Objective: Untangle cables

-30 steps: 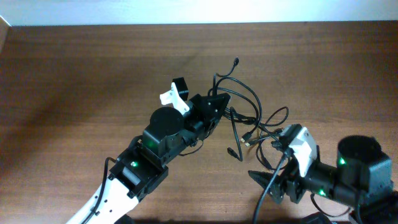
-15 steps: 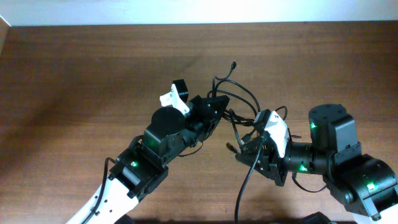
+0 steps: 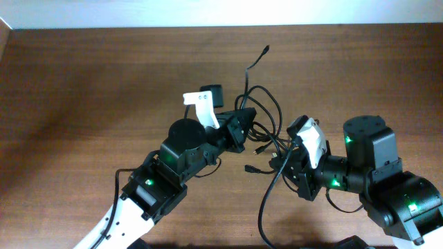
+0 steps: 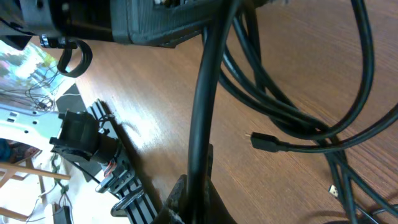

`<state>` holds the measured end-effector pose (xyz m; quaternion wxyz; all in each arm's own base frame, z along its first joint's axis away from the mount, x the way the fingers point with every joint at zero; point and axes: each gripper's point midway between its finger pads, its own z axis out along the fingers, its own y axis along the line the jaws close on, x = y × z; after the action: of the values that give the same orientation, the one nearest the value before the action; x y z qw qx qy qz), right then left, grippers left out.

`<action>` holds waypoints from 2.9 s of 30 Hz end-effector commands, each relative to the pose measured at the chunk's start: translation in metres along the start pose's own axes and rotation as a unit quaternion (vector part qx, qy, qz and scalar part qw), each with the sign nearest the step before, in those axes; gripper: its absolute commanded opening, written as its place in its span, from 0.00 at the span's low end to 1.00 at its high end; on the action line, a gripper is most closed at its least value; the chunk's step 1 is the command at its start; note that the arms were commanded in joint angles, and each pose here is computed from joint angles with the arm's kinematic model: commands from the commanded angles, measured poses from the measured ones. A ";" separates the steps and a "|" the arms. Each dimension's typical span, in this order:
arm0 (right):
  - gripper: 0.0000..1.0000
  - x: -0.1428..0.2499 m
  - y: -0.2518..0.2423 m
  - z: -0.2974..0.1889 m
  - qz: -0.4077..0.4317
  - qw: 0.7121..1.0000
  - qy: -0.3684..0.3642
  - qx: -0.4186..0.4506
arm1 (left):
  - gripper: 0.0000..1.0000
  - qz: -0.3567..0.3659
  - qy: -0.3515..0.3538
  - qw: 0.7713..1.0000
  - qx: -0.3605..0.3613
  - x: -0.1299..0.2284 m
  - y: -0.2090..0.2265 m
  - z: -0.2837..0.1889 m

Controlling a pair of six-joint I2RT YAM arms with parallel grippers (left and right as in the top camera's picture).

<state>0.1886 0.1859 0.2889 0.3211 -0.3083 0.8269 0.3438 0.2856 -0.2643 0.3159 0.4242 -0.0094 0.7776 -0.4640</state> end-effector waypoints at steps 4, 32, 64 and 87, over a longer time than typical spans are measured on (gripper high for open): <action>0.04 0.000 -0.013 -0.001 0.026 0.999 -0.001 0.036 | 0.00 0.249 0.033 0.957 0.147 0.016 -0.054 -0.011; 0.04 -0.008 -0.045 -0.028 0.058 0.984 -0.037 0.166 | 0.00 0.415 0.083 0.897 0.129 0.045 -0.027 -0.011; 0.04 -0.025 -0.049 -0.032 0.035 0.980 -0.070 0.181 | 0.00 0.495 0.137 0.827 0.228 0.084 -0.036 -0.028; 0.93 0.002 -0.055 -0.027 0.064 0.979 -0.013 0.191 | 0.00 0.294 -0.042 0.946 0.129 -0.014 -0.060 -0.011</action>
<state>0.2177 0.1348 0.2760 0.3567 -0.1871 0.8922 0.2043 0.2445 -0.2984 0.3616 0.5615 0.3454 0.6264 -0.4160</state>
